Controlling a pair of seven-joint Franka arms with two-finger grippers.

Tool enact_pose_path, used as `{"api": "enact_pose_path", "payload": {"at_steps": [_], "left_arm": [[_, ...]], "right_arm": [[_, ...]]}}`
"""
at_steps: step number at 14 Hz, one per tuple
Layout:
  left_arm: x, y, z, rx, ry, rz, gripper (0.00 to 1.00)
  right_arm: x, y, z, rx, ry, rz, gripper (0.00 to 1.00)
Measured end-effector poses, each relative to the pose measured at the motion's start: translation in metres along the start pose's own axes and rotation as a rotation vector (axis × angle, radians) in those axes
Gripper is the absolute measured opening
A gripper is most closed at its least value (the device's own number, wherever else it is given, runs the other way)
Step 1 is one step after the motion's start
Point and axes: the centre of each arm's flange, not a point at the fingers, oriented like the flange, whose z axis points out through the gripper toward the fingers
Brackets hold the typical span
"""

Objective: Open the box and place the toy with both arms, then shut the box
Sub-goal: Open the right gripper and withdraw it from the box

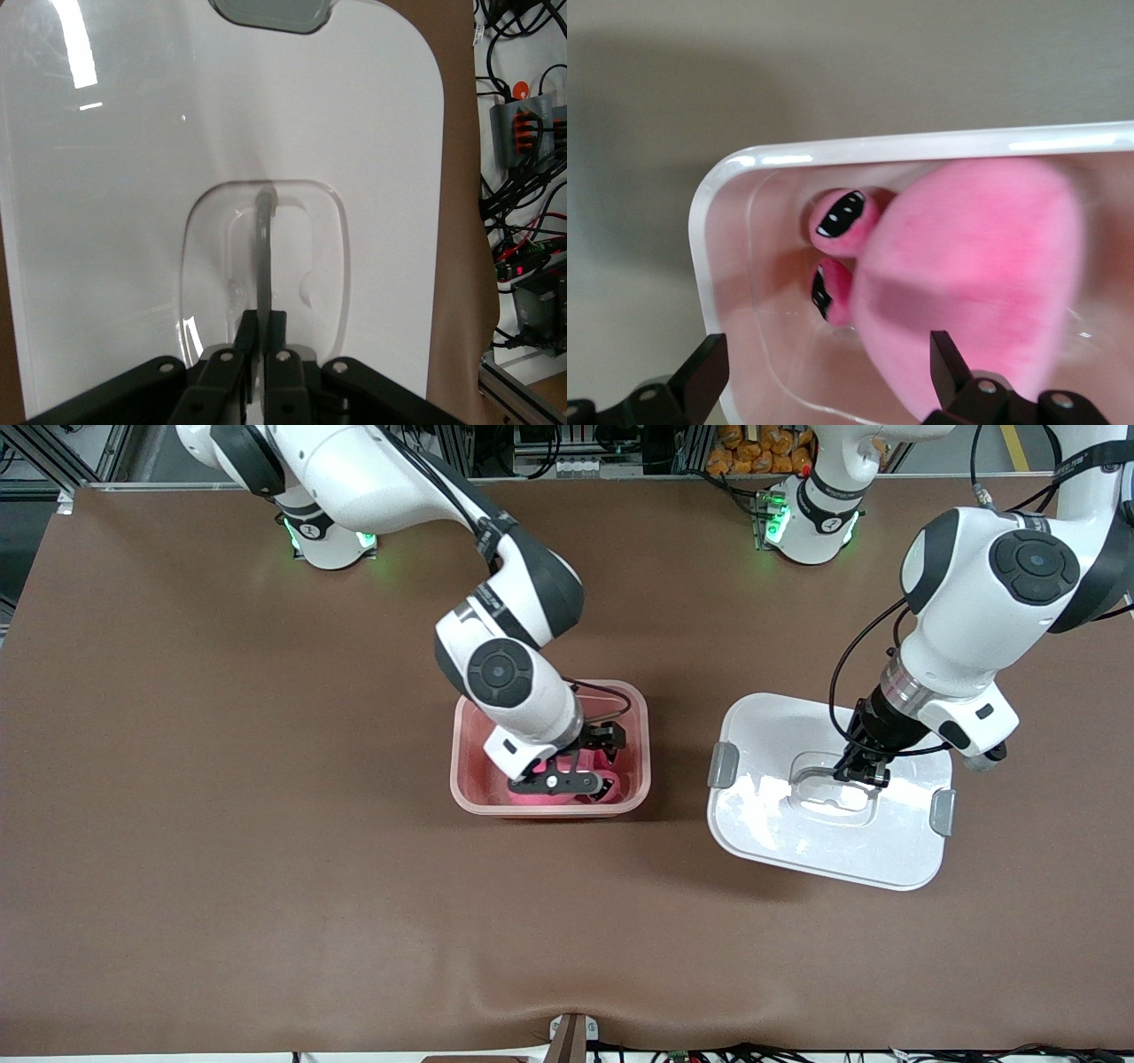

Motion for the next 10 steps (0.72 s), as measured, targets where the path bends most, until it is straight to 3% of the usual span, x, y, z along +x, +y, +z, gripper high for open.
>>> {"api": "enact_pose_path", "payload": {"at_steps": [7,10], "left_arm": [[-0.006,0.0,0.0,-0.001,-0.002,0.007,0.06],[-0.05,-0.002,-0.003,-0.005,-0.021,0.001,0.06]], "right_arm": [[0.027,0.082,-0.122,-0.013,-0.029,0.105,1.0],[0.027,0.106,-0.151,-0.027,-0.052,0.133,1.0]]}}
